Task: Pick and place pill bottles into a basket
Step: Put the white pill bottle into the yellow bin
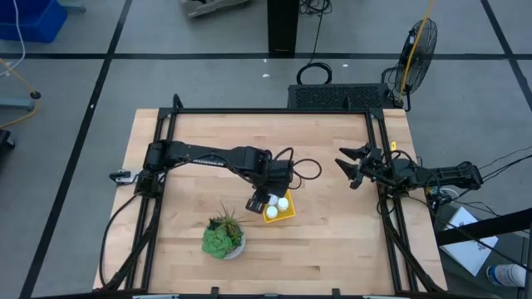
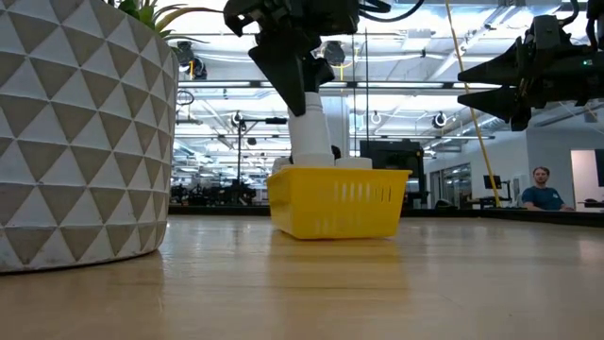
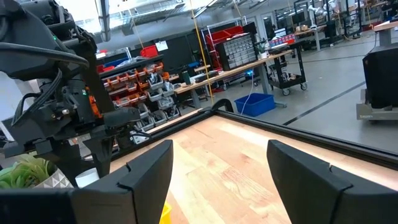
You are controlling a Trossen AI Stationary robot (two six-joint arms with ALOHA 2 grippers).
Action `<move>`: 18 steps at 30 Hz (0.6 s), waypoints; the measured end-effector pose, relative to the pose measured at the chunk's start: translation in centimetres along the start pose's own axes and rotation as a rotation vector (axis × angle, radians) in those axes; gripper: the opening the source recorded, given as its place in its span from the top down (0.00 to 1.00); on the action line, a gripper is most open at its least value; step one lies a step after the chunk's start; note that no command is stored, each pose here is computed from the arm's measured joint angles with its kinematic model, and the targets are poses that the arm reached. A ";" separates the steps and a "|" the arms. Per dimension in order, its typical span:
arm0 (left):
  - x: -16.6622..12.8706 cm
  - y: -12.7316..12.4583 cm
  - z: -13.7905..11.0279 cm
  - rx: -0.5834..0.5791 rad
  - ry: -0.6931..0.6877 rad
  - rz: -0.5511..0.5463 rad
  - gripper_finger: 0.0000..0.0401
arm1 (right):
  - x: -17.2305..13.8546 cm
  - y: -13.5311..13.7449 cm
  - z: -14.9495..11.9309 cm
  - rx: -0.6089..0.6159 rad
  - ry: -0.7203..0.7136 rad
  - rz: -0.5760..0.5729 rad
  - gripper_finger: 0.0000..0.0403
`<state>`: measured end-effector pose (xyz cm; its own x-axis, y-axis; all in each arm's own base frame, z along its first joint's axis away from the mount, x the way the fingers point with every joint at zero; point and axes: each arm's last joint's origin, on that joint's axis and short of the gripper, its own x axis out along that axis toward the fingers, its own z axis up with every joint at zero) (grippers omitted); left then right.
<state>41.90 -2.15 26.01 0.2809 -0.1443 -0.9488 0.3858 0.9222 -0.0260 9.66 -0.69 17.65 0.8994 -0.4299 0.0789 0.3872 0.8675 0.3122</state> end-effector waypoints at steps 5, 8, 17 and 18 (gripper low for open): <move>0.0 0.0 0.0 0.000 0.003 -0.004 0.60 | 0.0 0.0 0.0 0.000 0.000 0.000 0.38; 0.0 0.1 -0.1 -0.002 0.002 -0.008 0.60 | 0.0 0.0 0.0 0.000 0.000 0.000 0.38; 0.4 0.3 -0.4 -0.004 0.006 -0.029 0.60 | 0.0 0.0 0.0 0.000 0.000 0.000 0.38; 0.6 0.3 -0.5 -0.007 0.011 -0.030 0.60 | 0.0 0.0 0.0 0.000 0.000 0.000 0.38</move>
<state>41.78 -1.81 25.33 0.2596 -0.1678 -0.9510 0.3873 0.9202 -0.0566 9.66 -0.69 17.65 0.8993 -0.4302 0.0790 0.3876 0.8675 0.3119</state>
